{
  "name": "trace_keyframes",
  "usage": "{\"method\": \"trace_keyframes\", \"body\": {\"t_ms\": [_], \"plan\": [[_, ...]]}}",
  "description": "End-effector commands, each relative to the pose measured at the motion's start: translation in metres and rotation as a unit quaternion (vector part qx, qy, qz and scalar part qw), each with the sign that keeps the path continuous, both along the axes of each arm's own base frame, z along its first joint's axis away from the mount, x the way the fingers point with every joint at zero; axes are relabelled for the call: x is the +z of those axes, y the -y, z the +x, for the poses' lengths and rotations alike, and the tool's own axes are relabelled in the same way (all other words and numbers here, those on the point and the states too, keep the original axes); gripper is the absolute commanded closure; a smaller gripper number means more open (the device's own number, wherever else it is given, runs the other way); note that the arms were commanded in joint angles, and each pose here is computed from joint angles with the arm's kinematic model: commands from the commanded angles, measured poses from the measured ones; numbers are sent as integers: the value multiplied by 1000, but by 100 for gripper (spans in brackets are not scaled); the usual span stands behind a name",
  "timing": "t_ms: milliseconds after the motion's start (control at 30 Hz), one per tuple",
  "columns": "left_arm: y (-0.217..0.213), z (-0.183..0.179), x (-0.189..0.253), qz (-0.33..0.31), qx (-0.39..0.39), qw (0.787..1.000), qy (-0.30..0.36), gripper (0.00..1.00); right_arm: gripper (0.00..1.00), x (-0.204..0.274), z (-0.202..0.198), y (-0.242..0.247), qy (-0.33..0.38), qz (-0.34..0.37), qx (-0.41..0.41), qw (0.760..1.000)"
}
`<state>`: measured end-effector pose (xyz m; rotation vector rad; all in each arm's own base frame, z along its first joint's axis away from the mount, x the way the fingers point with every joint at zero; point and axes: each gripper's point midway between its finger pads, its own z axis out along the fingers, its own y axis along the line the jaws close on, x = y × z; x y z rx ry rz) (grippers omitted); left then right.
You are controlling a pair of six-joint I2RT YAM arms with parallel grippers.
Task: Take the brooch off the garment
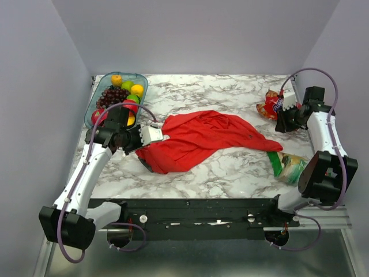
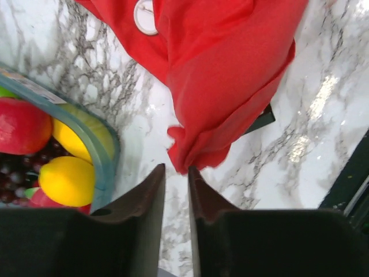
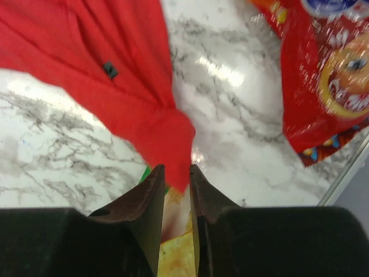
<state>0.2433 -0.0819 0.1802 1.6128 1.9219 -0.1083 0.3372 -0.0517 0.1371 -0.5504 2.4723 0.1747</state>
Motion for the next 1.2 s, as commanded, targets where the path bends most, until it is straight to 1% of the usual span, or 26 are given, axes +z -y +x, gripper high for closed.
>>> {"method": "trace_keyframes", "body": {"t_ms": [0, 33, 67, 133, 167, 200, 233, 267, 333, 400, 433, 467, 500, 533, 567, 600, 667, 700, 733, 833, 900, 1067, 1133, 1167], "plan": [[19, 20, 13, -64, 48, 997, -20, 64, 58, 34, 40, -11, 43, 49, 31, 997], [22, 26, 7, -69, 58, 995, -38, 62, 57, 36, 47, -22, 46, 72, 48, 995], [26, 35, 12, -80, 64, 994, -34, 61, 55, 40, 53, -28, 49, 78, 59, 994], [31, 43, 4, -90, 88, 990, -65, 59, 55, 42, 70, -47, 53, 81, 103, 990], [33, 50, 6, -94, 96, 989, -64, 58, 55, 42, 74, -56, 55, 79, 127, 987], [29, 55, 1, -84, 112, 988, -67, 58, 55, 37, 75, -66, 55, 68, 168, 982], [28, 57, -4, -84, 126, 985, -78, 58, 55, 37, 78, -88, 57, 61, 208, 975], [28, 60, -10, -77, 133, 984, -94, 58, 55, 22, 82, -96, 41, 51, 227, 972], [26, 60, -16, -70, 150, 980, -110, 59, 57, 13, 84, -123, 30, 41, 280, 959], [27, 60, -19, -70, 158, 977, -125, 59, 58, 3, 98, -143, 22, 48, 302, 952], [28, 60, -19, -72, 161, 976, -129, 59, 58, -1, 101, -161, 18, 52, 320, 946], [28, 59, -19, -76, 168, 974, -133, 58, 58, 7, 111, -172, 35, 53, 331, 941], [29, 58, -19, -78, 173, 972, -137, 58, 58, -8, 116, -183, 20, 60, 337, 939], [29, 58, -19, -80, 178, 971, -140, 58, 57, -8, 119, -203, 22, 62, 353, 933], [29, 55, -18, -82, 185, 968, -148, 58, 57, -9, 121, -216, 21, 72, 360, 930], [29, 53, -18, -83, 188, 967, -152, 58, 56, -11, 132, -229, 19, 83, 359, 929], [28, 49, -18, -82, 196, 964, -161, 58, 55, -14, 133, -259, 10, 105, 371, 923], [28, 47, -17, -83, 201, 962, -163, 58, 54, -1, 140, -271, 19, 112, 370, 922], [27, 46, -17, -83, 203, 962, -165, 58, 54, -19, 141, -278, -1, 118, 368, 922], [24, 44, -12, -82, 214, 961, -156, 58, 54, -31, 137, -307, -18, 117, 379, 918], [22, 45, -6, -81, 221, 961, -144, 58, 57, -38, 132, -313, -27, 117, 389, 913], [20, 45, 1, -70, 228, 964, -119, 58, 56, -52, 107, -326, -56, 130, 412, 900], [23, 41, 0, -64, 221, 966, -117, 58, 56, -59, 106, -332, -60, 117, 412, 902], [24, 39, -1, -63, 219, 966, -119, 58, 56, -55, 111, -333, -52, 107, 411, 904]]}}
